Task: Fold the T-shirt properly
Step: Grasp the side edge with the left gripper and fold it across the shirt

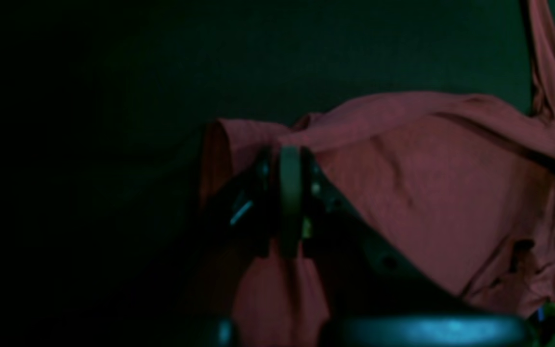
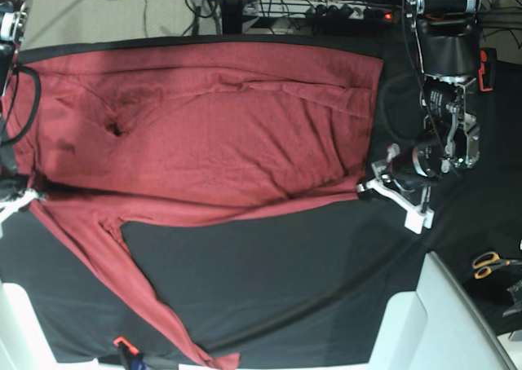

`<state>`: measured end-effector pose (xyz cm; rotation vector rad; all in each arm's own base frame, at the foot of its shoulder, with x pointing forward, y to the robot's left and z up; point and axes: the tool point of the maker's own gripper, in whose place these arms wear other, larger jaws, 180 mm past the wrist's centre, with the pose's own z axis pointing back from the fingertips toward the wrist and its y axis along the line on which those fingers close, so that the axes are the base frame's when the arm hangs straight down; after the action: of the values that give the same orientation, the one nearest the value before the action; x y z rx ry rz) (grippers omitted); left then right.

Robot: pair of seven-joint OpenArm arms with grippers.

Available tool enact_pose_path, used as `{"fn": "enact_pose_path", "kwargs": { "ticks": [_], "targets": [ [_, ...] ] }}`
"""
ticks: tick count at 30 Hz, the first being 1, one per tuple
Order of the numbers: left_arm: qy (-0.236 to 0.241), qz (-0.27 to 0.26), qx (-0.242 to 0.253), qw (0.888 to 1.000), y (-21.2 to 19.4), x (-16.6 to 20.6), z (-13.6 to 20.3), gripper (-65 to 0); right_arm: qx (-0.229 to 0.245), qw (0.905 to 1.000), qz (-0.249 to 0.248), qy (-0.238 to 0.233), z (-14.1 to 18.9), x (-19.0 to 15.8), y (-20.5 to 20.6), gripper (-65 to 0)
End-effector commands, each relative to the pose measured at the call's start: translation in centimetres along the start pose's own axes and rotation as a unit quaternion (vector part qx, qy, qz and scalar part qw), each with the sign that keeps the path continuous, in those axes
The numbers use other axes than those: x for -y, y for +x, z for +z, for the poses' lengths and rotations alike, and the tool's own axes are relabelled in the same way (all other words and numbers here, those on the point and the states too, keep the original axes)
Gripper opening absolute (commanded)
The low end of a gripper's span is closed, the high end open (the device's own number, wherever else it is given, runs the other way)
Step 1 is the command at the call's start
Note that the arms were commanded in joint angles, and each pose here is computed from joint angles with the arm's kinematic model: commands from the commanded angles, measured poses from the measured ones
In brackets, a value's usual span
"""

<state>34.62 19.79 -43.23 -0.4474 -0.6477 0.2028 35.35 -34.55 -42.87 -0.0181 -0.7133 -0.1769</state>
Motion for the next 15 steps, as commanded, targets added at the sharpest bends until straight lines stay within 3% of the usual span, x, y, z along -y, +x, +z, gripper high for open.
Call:
{"fn": "enact_pose_path", "kwargs": {
  "ticks": [1, 15],
  "targets": [
    [-0.008, -0.010, 0.028, 1.000, 2.1, 0.5, 0.7, -65.0, 0.030, 0.9994, 0.009, -0.016, 0.9, 1.7, 2.5, -65.0],
    [-0.003, -0.005, -0.006, 1.000, -1.1, -0.2, 0.8, -65.0, 0.008, 0.9997, 0.012, -0.020, 1.1, 2.4, 0.0, -65.0]
  ]
}}
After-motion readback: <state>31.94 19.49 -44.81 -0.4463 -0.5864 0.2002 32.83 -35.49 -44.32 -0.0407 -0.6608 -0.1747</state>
